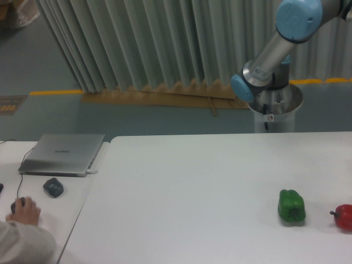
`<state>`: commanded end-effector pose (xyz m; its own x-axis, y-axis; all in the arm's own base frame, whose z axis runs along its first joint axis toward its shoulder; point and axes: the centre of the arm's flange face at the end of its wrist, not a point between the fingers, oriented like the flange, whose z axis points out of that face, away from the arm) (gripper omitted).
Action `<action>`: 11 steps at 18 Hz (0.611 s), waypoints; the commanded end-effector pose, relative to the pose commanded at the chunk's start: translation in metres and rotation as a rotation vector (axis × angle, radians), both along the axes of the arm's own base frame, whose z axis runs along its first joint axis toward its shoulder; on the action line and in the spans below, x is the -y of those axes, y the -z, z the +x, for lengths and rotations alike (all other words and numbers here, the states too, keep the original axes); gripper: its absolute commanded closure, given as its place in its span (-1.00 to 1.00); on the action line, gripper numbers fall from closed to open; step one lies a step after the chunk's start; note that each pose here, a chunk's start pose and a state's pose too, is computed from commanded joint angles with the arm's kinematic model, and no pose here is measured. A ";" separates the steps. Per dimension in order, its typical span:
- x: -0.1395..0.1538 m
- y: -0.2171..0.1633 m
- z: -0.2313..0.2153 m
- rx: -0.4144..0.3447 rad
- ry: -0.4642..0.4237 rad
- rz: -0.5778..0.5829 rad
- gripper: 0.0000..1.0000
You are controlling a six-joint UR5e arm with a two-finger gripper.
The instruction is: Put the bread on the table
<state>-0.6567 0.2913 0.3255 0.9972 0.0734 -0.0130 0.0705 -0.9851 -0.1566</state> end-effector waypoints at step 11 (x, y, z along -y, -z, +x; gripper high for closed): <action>-0.012 -0.019 0.030 0.115 0.019 0.029 0.36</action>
